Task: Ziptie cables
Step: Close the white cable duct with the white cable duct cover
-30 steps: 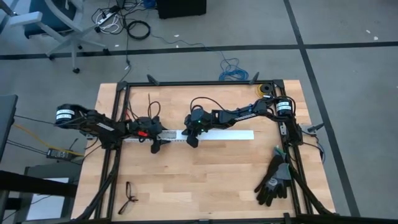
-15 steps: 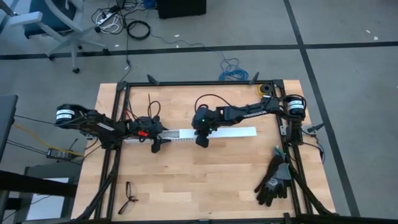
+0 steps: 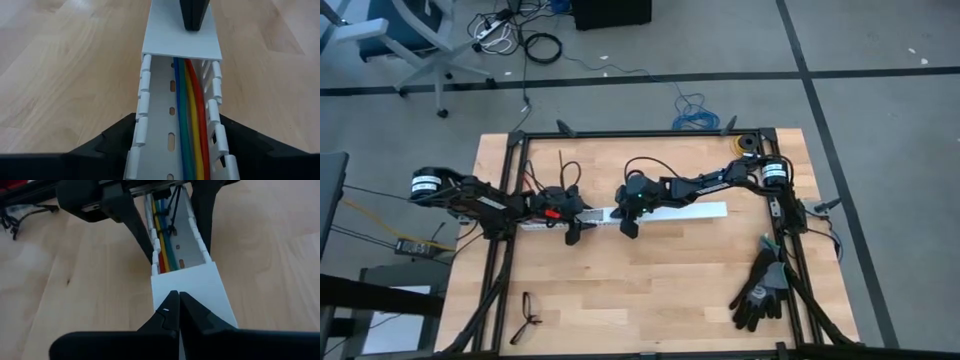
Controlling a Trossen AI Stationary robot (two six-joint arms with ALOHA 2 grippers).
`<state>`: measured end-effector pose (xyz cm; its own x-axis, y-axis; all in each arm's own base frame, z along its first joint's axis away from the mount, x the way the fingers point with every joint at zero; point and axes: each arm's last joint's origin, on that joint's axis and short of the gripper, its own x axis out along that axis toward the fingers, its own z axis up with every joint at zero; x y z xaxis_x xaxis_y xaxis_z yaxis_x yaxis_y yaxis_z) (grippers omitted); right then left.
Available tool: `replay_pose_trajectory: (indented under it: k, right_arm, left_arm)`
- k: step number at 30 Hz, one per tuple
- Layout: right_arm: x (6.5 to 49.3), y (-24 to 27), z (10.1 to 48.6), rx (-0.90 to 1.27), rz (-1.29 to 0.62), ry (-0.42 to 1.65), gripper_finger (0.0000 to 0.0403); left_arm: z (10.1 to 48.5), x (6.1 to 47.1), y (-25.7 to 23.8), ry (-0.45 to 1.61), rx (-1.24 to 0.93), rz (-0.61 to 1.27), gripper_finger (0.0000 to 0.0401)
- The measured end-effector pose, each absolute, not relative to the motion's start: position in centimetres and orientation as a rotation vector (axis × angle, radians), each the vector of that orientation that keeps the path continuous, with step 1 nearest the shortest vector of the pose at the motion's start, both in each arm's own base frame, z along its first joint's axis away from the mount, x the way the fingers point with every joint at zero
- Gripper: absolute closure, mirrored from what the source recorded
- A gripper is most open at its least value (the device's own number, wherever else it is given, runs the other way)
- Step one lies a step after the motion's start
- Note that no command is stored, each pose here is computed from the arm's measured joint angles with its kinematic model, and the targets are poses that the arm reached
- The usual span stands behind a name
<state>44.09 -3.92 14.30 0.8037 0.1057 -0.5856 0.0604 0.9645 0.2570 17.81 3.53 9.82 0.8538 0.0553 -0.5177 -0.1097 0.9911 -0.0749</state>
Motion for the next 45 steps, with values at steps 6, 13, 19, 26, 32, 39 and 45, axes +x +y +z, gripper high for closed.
replay_pose_trajectory:
  k: [6, 13, 19, 26, 32, 39, 45]
  right_arm:
    - [44.1, -3.8, 15.4, 0.219, 0.038, 0.588, 0.0403]
    - [43.5, -3.1, 18.0, 0.164, 0.041, 0.560, 0.0403]
    - [42.7, -3.1, 18.2, 0.172, 0.025, 0.645, 0.0403]
    - [42.6, -2.9, 18.1, 0.173, 0.032, 0.657, 0.0403]
    - [42.6, -2.9, 18.1, 0.174, 0.030, 0.659, 0.0403]
    - [42.6, -2.9, 18.1, 0.181, 0.029, 0.660, 0.0403]
    - [42.6, -2.9, 18.1, 0.182, 0.029, 0.663, 0.0403]
  left_arm:
    - [10.0, 18.0, 3.6, 0.529, -0.104, 0.094, 0.0153]
    - [10.0, 18.0, 3.6, 0.535, -0.102, 0.108, 0.0154]
    - [10.0, 18.0, 3.6, 0.536, -0.102, 0.109, 0.0153]
    - [10.0, 18.0, 3.6, 0.533, -0.098, 0.110, 0.0152]
    - [10.3, 18.2, 3.7, 0.504, -0.094, 0.109, 0.0130]
    - [10.6, 18.3, 3.7, 0.477, -0.089, 0.109, 0.0102]
    - [10.7, 18.4, 3.7, 0.463, -0.082, 0.108, 0.0106]
